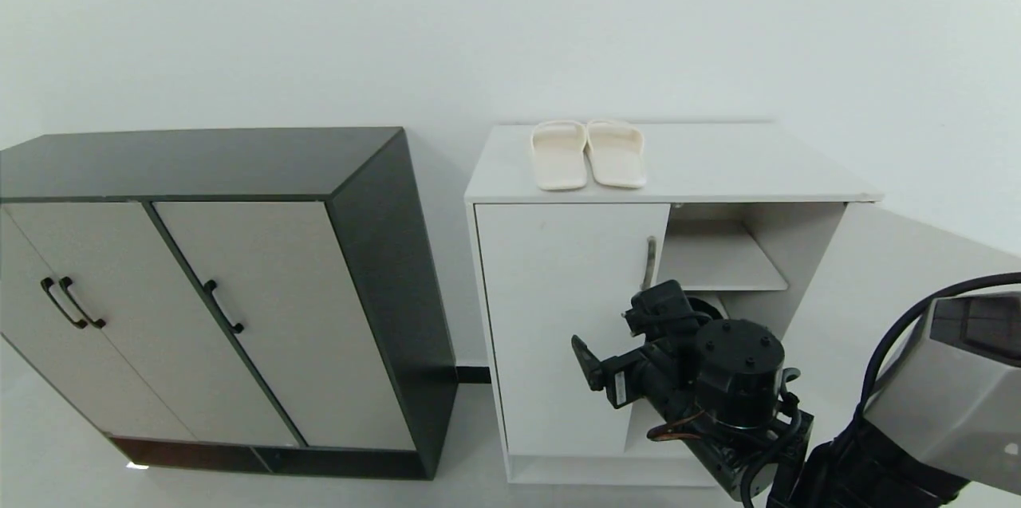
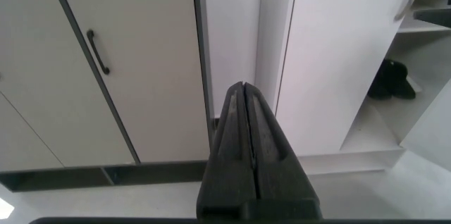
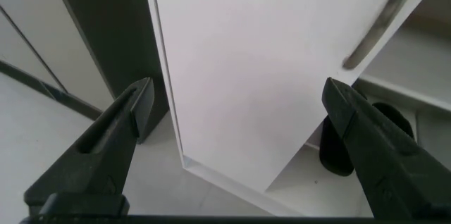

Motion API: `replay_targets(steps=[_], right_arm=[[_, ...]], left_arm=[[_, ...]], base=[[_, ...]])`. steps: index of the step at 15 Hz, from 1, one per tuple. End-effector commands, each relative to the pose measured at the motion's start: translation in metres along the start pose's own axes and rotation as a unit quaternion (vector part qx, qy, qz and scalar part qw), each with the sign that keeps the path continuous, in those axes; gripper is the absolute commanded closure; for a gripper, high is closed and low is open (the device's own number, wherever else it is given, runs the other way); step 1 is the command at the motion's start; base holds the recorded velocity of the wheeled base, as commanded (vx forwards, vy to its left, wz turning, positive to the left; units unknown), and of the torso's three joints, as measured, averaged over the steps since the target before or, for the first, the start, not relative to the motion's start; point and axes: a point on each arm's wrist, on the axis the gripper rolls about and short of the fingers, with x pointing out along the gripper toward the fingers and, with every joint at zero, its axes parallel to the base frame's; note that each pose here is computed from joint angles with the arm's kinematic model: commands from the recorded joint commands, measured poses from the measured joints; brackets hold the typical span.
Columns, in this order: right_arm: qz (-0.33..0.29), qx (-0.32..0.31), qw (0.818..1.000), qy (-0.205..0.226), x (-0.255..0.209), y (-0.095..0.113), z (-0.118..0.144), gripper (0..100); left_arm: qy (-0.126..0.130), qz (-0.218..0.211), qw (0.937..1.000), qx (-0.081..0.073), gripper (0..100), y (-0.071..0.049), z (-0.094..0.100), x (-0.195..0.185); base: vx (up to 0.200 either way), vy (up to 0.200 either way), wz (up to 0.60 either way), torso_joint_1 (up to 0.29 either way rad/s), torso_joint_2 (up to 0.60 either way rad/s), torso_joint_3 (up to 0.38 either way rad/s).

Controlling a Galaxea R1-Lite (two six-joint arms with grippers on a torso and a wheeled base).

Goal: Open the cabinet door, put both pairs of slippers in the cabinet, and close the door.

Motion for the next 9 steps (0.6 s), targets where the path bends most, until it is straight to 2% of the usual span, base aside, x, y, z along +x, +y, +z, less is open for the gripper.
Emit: replay_targets(steps=[1, 8, 9], right_arm=[[0.000, 0.000, 1.000, 0.001, 0.0004, 0.0000, -0.0007, 0], [-0.009, 0.002, 1.000, 0.002, 0.0023, -0.0060, -0.0017, 0], [-0.010, 0.002, 1.000, 0.000, 0.0035, -0.0056, -0.0013, 0]], left_arm=[[0.001, 0.000, 1.0000, 0.000, 100, 0.0000, -0.0001, 0.0001], [0.001, 0.000, 1.0000, 0.000, 100, 0.0000, -0.0001, 0.0001], [0.001, 0.000, 1.0000, 0.000, 100, 0.0000, -0.0001, 0.0001]], base=[[0.000, 0.000, 0.00, 0.203, -0.51, -0.305], [0.000, 0.000, 0.00, 0.229, -0.54, -0.313], [0.000, 0.000, 0.00, 0.119, -0.29, -0.168]])
